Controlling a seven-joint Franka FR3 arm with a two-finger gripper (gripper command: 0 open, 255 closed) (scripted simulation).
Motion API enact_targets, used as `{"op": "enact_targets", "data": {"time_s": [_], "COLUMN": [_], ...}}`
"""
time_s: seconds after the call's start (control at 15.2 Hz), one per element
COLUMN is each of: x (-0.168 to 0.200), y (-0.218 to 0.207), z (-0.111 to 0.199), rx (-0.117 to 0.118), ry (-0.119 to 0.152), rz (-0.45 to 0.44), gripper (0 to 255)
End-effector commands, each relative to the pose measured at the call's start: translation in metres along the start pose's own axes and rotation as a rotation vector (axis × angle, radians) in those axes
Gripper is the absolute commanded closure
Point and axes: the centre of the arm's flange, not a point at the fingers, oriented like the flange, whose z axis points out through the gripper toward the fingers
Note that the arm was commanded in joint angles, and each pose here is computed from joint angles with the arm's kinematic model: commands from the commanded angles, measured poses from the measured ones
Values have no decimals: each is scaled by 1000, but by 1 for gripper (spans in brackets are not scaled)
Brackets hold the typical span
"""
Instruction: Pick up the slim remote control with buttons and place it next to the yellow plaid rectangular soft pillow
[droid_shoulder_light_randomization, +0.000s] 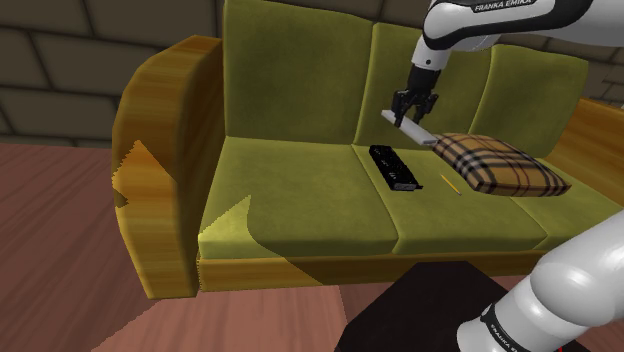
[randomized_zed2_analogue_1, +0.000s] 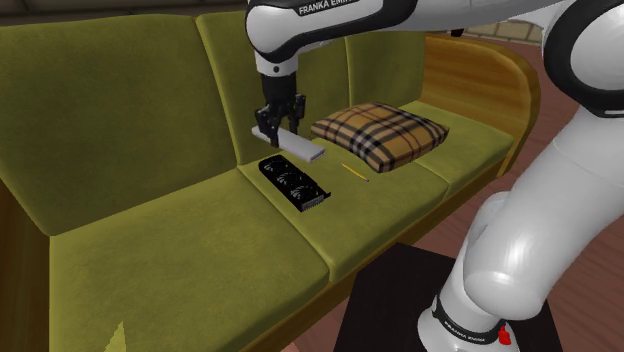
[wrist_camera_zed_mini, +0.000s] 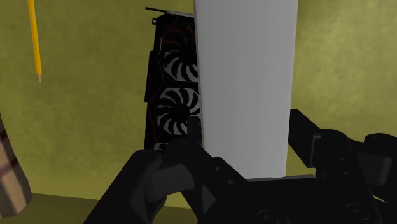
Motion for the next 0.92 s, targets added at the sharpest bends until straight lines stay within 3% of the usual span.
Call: {"op": "enact_targets", "data": {"time_s": [0.0,0.86], "x": [-3,-26], "y": [26,204], "z": [2,7], "rx": [0,0], "ry": [0,0], "rz": [-2,-2], "gripper": [255,255]}}
